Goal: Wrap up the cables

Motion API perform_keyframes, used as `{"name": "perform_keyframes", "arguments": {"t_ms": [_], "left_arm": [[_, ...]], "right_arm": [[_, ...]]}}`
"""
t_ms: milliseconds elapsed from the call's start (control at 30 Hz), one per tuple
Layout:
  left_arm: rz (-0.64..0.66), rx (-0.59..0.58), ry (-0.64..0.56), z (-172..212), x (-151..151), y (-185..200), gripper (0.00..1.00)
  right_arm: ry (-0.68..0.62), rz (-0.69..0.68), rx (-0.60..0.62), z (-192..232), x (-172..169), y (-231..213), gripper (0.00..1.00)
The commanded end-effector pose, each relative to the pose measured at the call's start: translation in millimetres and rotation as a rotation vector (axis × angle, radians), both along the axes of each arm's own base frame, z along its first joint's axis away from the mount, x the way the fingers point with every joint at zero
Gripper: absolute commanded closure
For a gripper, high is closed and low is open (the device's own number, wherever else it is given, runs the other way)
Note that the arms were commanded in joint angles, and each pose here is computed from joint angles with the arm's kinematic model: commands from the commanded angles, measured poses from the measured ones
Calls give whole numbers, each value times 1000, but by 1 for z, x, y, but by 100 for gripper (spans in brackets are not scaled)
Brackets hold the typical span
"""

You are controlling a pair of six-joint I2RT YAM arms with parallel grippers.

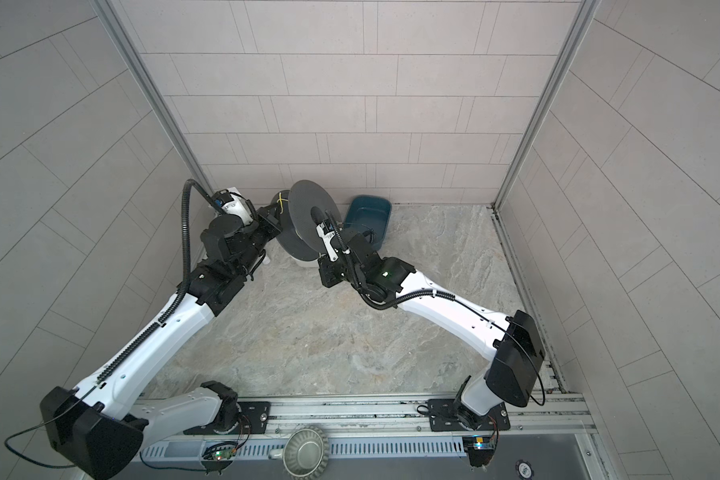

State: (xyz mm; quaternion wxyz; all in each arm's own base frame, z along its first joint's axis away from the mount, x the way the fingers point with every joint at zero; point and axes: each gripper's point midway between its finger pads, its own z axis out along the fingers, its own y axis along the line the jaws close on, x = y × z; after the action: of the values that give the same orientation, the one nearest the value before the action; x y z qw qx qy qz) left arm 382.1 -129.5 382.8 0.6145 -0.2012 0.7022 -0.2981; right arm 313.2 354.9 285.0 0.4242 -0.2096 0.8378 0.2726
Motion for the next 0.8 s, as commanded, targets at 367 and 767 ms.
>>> {"name": "perform_keyframes", "arguments": {"t_ms": [367, 767], "left_arm": [[5, -77, -124, 18, -4, -12, 100], [-52, -148, -225, 22, -1, -24, 100]], "right_arm": [[-3, -86, 292, 52, -10, 7, 100], [140, -165, 580, 68, -8, 2, 100]]}}
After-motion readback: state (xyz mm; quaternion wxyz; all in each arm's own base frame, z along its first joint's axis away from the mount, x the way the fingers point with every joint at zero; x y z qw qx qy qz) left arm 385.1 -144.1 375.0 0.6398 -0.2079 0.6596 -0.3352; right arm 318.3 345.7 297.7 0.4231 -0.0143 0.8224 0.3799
